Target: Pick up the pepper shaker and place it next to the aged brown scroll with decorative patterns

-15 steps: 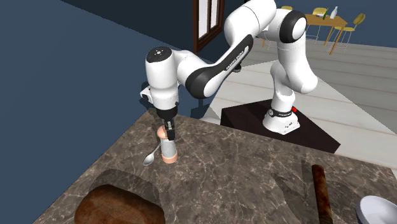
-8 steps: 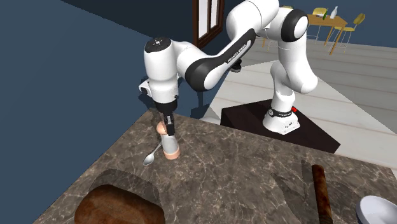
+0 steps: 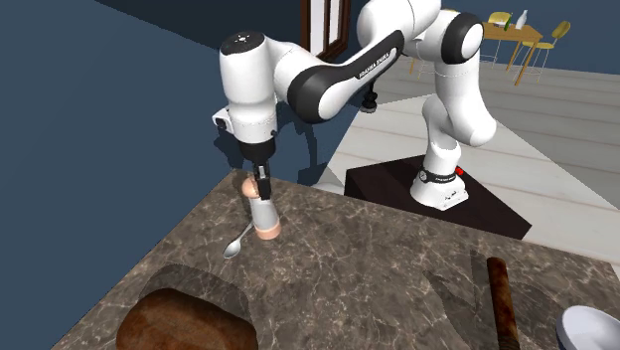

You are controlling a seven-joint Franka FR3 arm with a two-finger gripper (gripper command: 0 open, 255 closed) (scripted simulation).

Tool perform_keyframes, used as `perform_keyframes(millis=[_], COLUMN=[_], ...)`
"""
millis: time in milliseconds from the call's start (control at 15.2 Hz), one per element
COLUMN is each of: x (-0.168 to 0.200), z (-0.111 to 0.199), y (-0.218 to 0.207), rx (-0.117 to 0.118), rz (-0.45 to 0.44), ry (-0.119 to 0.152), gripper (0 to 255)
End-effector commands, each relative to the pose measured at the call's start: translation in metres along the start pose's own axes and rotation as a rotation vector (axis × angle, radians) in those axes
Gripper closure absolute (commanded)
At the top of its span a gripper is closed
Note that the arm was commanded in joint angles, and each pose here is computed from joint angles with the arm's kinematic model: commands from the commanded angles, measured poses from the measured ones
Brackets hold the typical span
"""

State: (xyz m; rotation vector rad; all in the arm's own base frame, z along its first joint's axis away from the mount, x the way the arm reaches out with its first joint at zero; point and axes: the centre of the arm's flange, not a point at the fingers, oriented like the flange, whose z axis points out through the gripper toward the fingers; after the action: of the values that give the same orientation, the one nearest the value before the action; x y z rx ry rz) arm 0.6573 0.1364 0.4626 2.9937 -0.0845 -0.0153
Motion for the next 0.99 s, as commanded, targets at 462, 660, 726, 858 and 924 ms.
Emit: perform_keyframes(millis=[462,660,726,858,924], x=[0.0,-0.007,-0.015,-0.03,-0.037], z=[-0.047,-0.055,-0.057,-0.06,-0.062], y=[0.007,-0.003,-0.013,-0.035,-0.046], rx=[0.0,0.0,0.0,0.0,0.0], rz=[0.0,0.0,0.0,0.0,0.0], ry=[0.0,0.0,0.0,0.0,0.0], gripper=[255,255,255,255,255])
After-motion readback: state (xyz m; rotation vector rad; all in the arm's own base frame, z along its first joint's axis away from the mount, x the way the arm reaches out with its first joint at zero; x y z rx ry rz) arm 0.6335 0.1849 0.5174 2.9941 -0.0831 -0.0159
